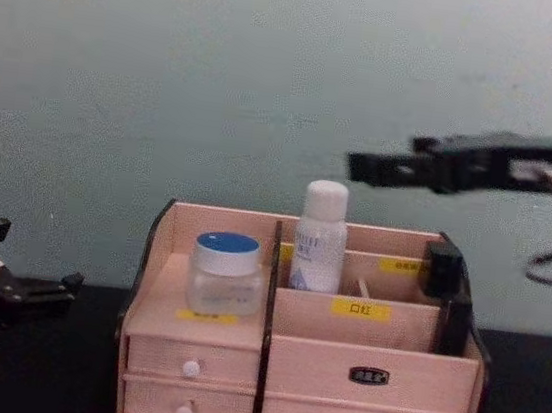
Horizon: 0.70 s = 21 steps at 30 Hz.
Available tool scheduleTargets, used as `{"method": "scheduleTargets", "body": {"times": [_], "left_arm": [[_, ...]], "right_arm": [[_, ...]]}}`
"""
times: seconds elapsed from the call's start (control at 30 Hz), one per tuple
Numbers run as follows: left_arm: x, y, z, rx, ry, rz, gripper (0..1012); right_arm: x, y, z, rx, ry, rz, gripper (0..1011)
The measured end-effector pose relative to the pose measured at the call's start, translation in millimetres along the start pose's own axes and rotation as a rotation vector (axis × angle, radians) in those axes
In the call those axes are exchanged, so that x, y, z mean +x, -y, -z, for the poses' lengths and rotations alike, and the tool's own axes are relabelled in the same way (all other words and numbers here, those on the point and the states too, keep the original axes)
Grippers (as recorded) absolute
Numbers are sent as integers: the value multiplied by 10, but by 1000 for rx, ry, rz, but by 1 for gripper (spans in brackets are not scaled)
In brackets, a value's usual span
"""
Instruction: Pick up the facial cleanser and watermelon frost from the table and place them into the tiered storage box.
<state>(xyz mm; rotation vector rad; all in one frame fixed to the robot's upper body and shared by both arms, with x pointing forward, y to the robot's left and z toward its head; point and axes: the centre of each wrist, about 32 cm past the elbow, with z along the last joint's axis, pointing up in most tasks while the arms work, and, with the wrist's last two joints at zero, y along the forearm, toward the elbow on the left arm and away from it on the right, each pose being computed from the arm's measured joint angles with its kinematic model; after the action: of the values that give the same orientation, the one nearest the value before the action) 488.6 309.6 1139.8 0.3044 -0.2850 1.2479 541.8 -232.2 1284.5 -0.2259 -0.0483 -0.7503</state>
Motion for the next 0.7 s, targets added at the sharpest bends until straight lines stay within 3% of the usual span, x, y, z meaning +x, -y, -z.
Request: {"method": "scheduleTargets", "body": {"times": [0.3, 0.5, 0.7], "left_arm": [[0, 0, 0, 0, 0, 0, 1001], [0, 0, 0, 0, 0, 0, 1001], [0, 0, 0, 0, 0, 0, 1002]], "right_arm": [[-28, 298, 388, 9, -29, 165, 1002], [-71, 359, 611, 3, -21, 305, 1002], [-86, 366, 767, -12, -24, 396, 1002]]}}
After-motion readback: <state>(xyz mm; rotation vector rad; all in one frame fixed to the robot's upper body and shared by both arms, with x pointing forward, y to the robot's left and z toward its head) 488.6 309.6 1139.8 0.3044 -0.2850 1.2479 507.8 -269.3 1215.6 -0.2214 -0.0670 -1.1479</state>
